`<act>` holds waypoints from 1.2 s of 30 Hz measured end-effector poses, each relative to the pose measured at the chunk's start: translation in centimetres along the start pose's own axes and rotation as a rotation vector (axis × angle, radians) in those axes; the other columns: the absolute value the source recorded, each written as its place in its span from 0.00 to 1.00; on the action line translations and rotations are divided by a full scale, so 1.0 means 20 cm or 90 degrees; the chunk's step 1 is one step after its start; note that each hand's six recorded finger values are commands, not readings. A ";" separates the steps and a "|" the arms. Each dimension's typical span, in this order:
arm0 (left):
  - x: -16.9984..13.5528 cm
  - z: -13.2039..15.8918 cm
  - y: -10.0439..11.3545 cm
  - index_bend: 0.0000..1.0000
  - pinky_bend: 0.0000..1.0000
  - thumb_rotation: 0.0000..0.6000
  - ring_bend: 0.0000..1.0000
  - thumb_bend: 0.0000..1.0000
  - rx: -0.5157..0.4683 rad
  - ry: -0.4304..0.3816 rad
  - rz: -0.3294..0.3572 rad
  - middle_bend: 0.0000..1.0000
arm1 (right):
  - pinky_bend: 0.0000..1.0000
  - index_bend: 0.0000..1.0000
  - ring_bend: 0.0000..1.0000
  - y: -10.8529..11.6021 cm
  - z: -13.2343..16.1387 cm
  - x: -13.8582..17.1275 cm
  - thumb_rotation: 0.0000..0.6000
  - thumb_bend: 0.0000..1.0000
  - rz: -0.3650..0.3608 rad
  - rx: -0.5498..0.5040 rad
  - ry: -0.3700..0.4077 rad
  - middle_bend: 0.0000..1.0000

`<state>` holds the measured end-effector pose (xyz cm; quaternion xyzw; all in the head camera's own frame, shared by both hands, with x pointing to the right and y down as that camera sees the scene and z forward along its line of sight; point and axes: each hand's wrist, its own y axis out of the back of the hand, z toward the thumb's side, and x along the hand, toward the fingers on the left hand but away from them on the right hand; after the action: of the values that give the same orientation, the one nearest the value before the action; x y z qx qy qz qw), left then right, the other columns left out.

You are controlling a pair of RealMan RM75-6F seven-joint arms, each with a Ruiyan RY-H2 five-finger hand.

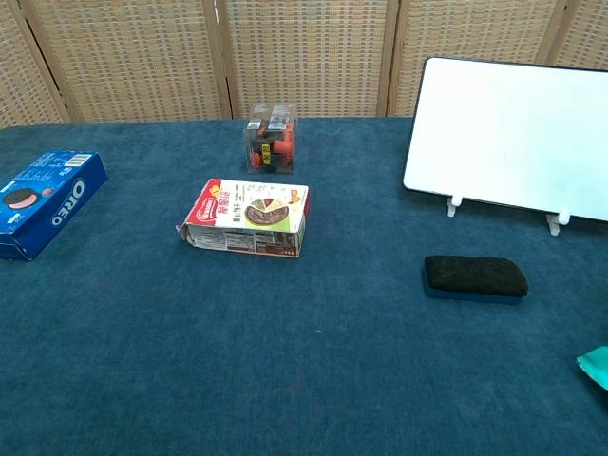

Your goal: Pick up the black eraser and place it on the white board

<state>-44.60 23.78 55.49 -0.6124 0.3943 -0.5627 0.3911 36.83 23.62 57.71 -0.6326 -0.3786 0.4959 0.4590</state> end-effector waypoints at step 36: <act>0.00 0.00 0.00 0.00 0.00 1.00 0.00 0.00 -0.014 -0.013 -0.009 0.00 | 0.00 0.28 0.00 -0.18 0.73 -0.58 1.00 0.08 0.215 -0.001 -0.003 0.00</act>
<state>-44.64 23.73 55.56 -0.6253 0.3921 -0.5545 0.3844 19.95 16.88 63.09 -0.6866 -0.2683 0.5670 0.3675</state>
